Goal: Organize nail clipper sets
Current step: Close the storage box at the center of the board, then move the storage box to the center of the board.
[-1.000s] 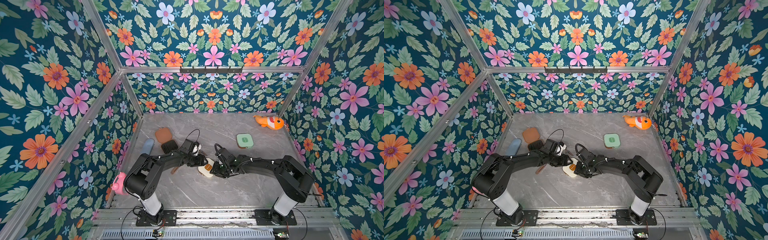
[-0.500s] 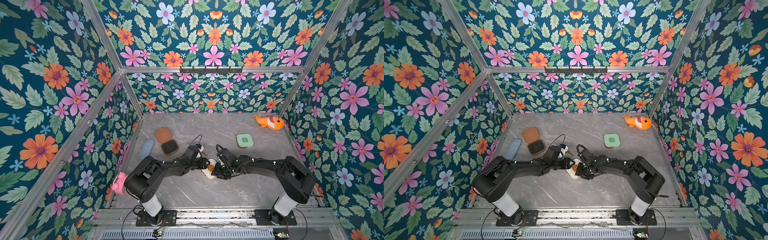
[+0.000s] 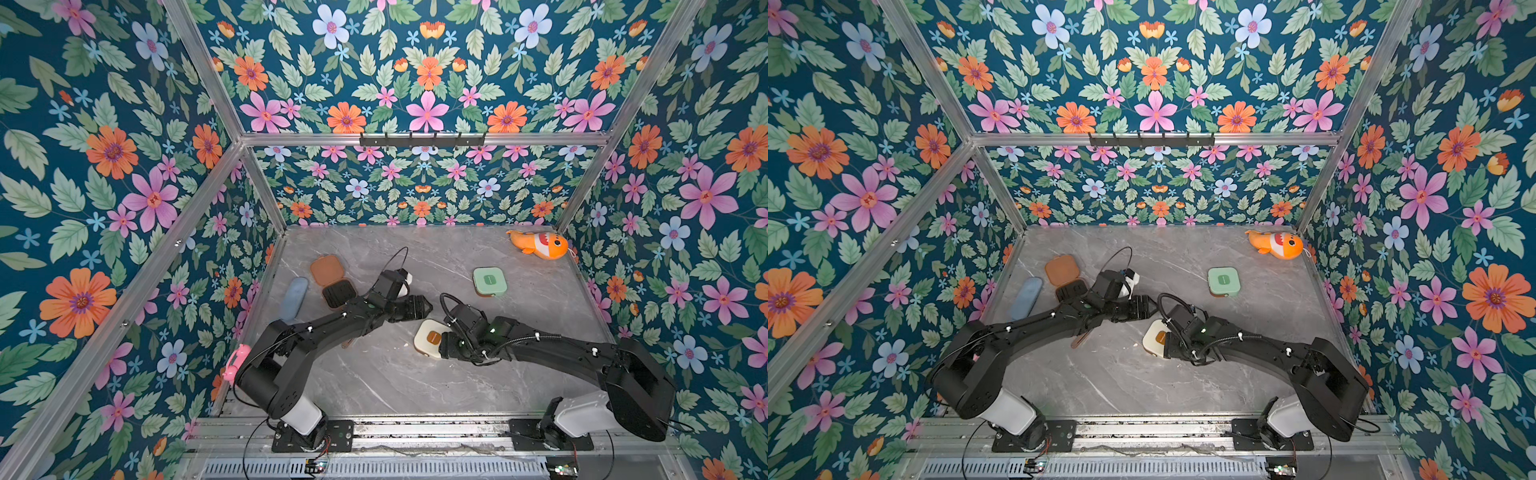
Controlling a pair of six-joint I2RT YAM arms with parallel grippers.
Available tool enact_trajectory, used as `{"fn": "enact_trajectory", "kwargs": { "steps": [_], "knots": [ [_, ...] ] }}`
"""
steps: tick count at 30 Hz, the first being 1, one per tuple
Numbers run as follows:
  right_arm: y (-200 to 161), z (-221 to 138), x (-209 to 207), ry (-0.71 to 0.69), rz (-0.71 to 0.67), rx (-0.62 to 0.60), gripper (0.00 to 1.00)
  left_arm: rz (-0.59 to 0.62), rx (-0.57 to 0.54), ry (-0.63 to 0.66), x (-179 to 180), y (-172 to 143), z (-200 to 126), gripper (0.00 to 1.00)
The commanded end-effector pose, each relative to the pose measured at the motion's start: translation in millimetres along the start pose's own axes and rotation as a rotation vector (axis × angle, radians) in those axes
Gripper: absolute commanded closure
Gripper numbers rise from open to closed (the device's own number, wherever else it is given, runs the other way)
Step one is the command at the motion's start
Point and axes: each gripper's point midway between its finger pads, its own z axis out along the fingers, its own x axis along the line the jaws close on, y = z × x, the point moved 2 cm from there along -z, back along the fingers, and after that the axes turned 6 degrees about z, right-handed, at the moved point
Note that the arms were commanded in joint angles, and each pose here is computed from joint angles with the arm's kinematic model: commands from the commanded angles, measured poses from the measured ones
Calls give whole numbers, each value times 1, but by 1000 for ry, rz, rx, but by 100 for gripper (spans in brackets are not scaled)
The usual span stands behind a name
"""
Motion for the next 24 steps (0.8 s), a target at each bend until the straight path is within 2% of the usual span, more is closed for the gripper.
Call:
{"fn": "enact_trajectory", "kwargs": {
  "steps": [1, 2, 7, 14, 16, 20, 24],
  "knots": [
    [-9, 2, -16, -128, -57, -13, 21, -2, -46, 150, 27, 13, -23, 20],
    [-12, 5, -14, -142, -66, -10, 13, -9, -63, 162, 32, 17, -31, 20],
    [-9, 26, 1, -160, -65, -2, 1, -58, -91, 188, 59, 17, -59, 19],
    [23, 48, 8, -222, -15, -37, 1, -108, -118, 270, 95, 6, -94, 19],
    [37, 52, 7, -213, 5, -46, 5, -112, -116, 303, 103, 6, -100, 21],
    [74, 54, 5, -183, 30, -64, 14, -112, -103, 380, 120, 8, -106, 30],
    [121, 54, 0, -167, 35, -83, 17, -131, -89, 465, 141, 15, -109, 37]
  ]
}}
